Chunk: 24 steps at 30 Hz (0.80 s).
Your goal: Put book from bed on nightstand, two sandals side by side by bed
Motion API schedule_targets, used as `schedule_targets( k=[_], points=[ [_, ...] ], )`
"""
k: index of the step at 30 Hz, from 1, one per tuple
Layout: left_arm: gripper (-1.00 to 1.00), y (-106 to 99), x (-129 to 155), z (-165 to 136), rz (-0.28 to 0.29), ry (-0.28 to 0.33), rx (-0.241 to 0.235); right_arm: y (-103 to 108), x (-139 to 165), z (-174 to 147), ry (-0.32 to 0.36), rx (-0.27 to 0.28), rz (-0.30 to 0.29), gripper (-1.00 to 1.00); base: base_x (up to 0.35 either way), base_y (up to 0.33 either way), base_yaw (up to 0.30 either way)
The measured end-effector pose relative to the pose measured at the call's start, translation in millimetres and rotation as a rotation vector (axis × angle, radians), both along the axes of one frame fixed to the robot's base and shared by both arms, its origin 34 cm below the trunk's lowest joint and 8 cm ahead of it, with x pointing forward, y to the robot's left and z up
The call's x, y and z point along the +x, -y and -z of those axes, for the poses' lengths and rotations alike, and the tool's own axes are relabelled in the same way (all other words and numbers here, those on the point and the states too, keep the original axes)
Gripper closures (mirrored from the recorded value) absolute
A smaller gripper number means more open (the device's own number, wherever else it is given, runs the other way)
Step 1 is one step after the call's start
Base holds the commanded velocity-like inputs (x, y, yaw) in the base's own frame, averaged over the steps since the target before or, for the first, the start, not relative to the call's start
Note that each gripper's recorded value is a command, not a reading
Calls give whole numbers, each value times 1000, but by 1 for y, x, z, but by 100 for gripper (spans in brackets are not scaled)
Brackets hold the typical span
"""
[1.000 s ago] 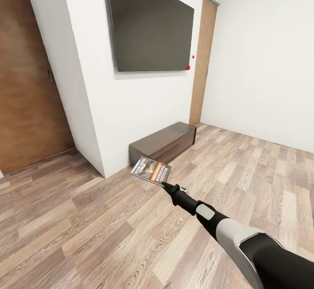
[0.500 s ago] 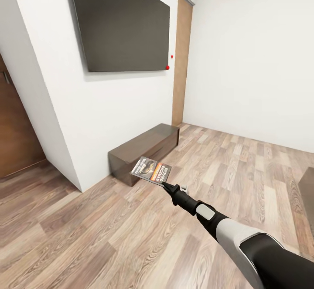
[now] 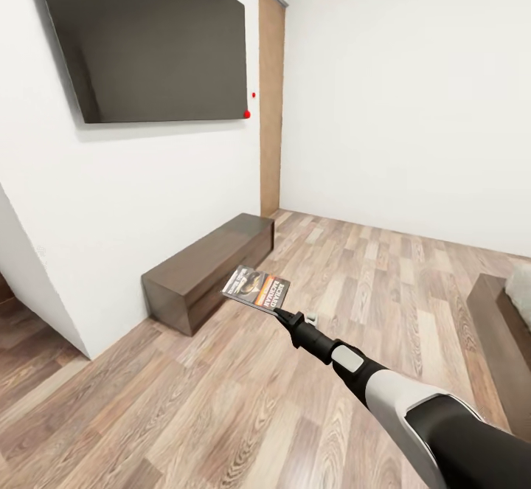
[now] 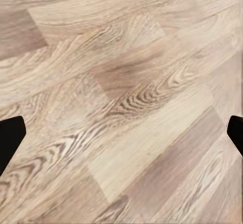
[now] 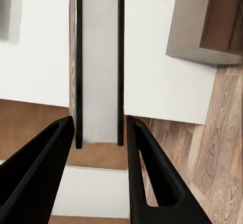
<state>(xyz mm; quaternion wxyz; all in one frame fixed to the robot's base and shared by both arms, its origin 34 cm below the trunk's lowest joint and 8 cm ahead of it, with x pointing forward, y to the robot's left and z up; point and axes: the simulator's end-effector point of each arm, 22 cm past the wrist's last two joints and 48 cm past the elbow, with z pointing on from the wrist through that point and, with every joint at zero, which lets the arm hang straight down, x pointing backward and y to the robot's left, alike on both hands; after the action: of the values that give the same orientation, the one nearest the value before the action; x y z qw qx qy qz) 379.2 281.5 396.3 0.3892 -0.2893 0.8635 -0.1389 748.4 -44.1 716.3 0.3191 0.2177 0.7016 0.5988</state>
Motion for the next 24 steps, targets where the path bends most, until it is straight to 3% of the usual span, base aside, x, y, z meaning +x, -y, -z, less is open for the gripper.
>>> schedule_targets(
  k=[24],
  points=[
    [-100,0,0,0,0,0,0,0,0,0,0,0,0,100,306,0,-267]
  ],
)
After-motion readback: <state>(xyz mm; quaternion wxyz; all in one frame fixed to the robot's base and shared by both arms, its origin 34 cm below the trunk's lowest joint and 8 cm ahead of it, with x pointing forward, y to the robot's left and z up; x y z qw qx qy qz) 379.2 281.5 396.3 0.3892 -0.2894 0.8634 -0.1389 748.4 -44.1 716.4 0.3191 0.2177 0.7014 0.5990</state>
